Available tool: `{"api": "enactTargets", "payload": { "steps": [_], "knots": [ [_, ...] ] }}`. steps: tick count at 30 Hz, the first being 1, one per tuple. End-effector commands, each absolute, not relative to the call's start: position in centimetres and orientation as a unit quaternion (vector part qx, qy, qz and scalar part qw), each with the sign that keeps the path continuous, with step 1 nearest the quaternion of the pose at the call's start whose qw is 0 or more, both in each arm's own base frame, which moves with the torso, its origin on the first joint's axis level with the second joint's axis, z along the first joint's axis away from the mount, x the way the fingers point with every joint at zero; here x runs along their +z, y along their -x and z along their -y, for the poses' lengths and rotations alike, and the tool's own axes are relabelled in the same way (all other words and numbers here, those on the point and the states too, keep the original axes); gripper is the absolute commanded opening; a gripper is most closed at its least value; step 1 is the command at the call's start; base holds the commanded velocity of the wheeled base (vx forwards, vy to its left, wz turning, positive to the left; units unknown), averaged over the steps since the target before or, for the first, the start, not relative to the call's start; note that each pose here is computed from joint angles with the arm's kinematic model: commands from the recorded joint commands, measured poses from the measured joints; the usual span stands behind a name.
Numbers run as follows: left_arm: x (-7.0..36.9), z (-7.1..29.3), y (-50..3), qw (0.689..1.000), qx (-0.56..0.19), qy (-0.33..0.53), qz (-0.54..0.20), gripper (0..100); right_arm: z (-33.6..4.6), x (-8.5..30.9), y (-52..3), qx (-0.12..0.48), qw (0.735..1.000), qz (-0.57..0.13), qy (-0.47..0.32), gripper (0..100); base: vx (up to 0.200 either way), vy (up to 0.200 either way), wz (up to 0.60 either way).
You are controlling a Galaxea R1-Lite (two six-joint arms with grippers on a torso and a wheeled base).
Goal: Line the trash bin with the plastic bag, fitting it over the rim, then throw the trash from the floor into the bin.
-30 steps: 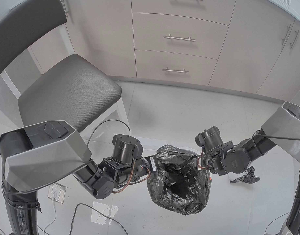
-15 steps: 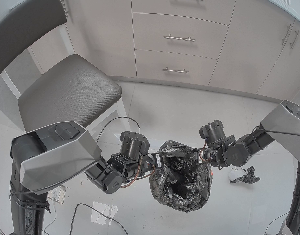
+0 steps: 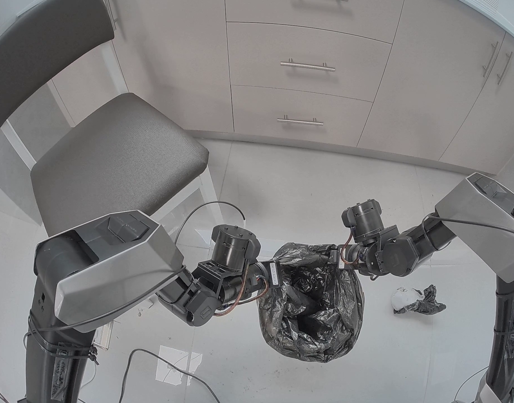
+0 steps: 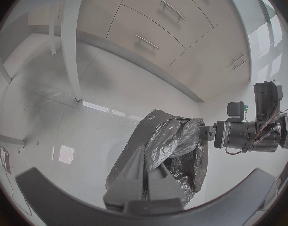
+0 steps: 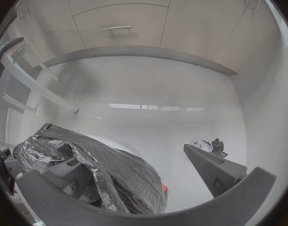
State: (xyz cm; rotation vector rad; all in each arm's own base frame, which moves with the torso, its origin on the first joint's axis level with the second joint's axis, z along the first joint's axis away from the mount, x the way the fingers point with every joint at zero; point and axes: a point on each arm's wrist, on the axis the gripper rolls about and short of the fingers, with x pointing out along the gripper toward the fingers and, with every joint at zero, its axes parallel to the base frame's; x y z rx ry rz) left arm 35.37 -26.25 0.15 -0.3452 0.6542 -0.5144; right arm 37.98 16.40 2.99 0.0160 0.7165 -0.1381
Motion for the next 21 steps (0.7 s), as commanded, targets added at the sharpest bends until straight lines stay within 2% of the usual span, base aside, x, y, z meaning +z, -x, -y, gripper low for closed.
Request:
{"api": "enactTargets", "payload": {
  "steps": [1,17,18,21],
  "knots": [
    [-0.4,26.3,-35.6,0.9,-0.246,0.166,-0.32,0,-16.4,1.9,-38.3,-0.07,0.932,-0.356,-0.006,100,0.0,0.0,0.0],
    [-0.4,26.1,-36.0,0.901,-0.244,0.168,-0.317,0,-16.6,1.8,-39.3,-0.057,0.94,-0.337,-0.006,100,0.0,0.0,0.0],
    [-0.4,26.1,-36.0,0.901,-0.244,0.168,-0.317,100,-16.6,1.8,-39.3,-0.057,0.94,-0.337,-0.006,100,0.0,0.0,0.0],
    [-0.5,26.1,-36.0,0.9,-0.243,0.167,-0.321,100,-16.6,1.8,-39.4,-0.056,0.94,-0.336,-0.008,100,0.0,0.0,0.0]
  ]
}}
